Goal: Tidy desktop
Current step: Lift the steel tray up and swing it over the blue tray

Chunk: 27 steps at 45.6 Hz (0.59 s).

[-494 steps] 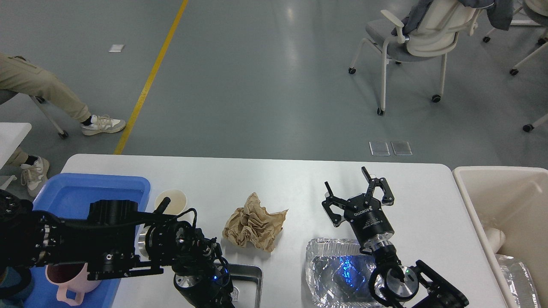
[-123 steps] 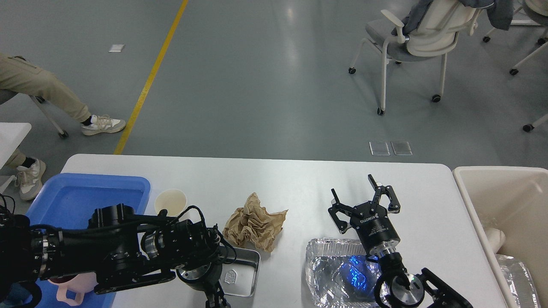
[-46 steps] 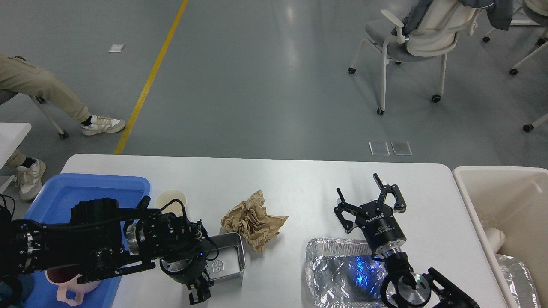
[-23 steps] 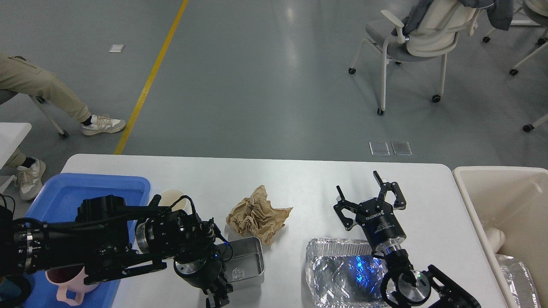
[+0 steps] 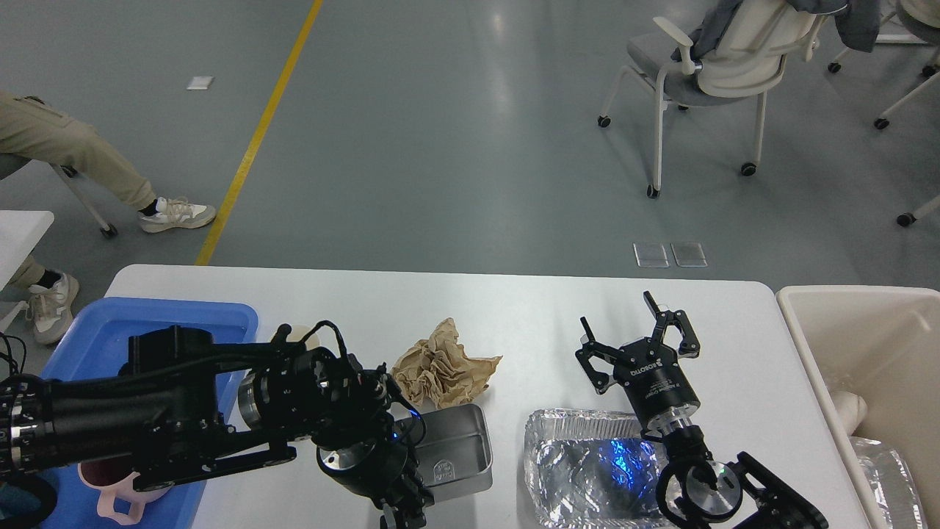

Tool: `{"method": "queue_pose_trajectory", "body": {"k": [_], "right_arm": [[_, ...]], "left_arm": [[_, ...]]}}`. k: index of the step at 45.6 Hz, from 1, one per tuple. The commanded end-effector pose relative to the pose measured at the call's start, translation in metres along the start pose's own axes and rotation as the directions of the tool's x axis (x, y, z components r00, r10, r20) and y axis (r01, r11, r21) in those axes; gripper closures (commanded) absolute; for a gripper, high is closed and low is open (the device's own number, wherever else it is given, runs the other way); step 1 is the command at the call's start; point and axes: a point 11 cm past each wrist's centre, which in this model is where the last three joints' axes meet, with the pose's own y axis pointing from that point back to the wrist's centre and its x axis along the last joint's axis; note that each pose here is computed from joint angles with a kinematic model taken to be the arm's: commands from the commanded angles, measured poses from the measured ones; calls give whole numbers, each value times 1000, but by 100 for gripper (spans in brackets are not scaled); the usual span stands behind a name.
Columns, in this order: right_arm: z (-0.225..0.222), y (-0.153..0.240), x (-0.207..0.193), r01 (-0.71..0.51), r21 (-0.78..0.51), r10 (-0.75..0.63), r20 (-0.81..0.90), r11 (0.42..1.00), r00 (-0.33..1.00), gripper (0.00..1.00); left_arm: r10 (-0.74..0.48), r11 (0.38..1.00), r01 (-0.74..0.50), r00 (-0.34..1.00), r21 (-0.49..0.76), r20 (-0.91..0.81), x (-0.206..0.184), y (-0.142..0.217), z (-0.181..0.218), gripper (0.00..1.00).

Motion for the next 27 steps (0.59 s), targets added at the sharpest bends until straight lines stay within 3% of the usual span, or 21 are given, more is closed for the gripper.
{"method": "queue_pose_trajectory", "body": {"k": [1, 15, 27], "right_arm": [[0, -3, -2, 6, -1, -6, -2, 1000, 1000, 0], [-2, -4, -2, 5, -1, -5, -7, 1000, 1000, 0], [-2, -5, -4, 8, -2, -8, -8, 1000, 1000, 0]], "left_arm": [[77, 997, -77, 997, 12, -19, 15, 20, -3, 97], [254, 965, -248, 965, 83, -69, 35, 80, -22, 97], [464, 879, -443, 880, 178, -100, 66, 157, -45, 96]]}}
